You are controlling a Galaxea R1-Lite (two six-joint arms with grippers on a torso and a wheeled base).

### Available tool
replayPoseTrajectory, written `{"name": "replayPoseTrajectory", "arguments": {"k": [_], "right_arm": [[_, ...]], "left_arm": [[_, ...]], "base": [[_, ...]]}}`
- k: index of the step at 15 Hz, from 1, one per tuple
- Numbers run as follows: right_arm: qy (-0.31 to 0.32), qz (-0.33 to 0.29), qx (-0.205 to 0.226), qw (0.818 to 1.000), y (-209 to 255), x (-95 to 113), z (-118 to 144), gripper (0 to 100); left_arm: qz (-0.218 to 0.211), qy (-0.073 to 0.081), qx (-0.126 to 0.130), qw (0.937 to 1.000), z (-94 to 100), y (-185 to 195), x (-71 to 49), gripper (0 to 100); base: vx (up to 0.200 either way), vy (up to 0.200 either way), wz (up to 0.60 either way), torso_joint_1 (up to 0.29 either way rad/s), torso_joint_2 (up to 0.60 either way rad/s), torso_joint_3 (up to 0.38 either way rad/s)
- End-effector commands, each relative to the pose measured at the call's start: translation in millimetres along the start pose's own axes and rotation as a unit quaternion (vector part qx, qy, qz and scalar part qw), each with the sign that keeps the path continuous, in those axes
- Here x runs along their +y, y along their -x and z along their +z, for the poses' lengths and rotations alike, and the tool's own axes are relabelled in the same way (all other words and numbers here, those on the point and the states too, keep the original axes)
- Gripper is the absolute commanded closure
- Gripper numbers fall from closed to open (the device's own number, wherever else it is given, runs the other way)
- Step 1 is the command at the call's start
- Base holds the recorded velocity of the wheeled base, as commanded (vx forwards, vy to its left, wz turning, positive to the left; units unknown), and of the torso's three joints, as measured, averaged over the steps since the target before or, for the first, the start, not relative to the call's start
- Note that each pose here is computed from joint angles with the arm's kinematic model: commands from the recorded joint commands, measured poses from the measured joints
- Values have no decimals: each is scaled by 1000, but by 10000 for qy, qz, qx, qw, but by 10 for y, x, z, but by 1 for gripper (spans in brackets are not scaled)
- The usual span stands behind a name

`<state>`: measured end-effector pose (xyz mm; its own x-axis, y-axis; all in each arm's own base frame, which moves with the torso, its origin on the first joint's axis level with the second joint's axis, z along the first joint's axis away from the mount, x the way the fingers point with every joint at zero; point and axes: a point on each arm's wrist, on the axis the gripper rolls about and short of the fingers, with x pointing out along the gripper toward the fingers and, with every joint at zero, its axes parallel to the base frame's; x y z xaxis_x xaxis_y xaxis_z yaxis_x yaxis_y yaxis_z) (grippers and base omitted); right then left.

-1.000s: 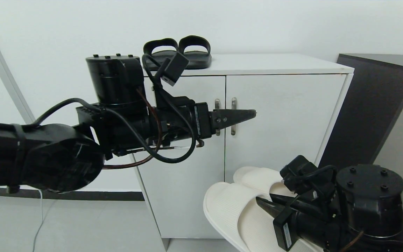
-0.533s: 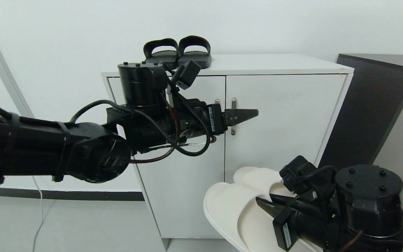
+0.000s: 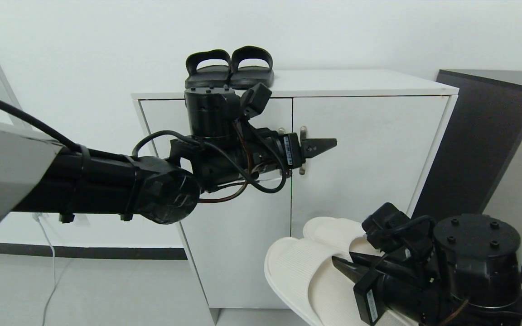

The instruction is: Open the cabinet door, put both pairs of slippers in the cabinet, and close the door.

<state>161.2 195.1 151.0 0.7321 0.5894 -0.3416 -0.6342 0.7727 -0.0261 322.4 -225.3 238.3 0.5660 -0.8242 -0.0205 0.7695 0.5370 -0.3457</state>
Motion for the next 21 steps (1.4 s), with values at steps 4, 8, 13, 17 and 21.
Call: {"name": "replayPoseTrajectory", "arguments": {"k": [4,8,13,17,21], "right_arm": [[12,7,49,10000,2,3,-26,100],[81,226,118,9996,28,13,-70,100],[115,437,147,9989,76,31,-104,100],[254,608,84,9978,136,32,-115,100],[287,600,97,9977,134,32,-122,100]], "left_arm": [[112,33,48,9999,-84,-157,93,0],[88,38,49,9999,-75,-129,77,100],[59,54,105,9999,-100,-47,23,100],[-36,64,202,9998,-127,119,-142,100],[-72,47,169,9998,-80,315,-253,100]], "base": [[0,0,0,0,0,0],[0,0,0,0,0,0],[0,0,0,0,0,0],[0,0,0,0,0,0],[0,0,0,0,0,0]]}}
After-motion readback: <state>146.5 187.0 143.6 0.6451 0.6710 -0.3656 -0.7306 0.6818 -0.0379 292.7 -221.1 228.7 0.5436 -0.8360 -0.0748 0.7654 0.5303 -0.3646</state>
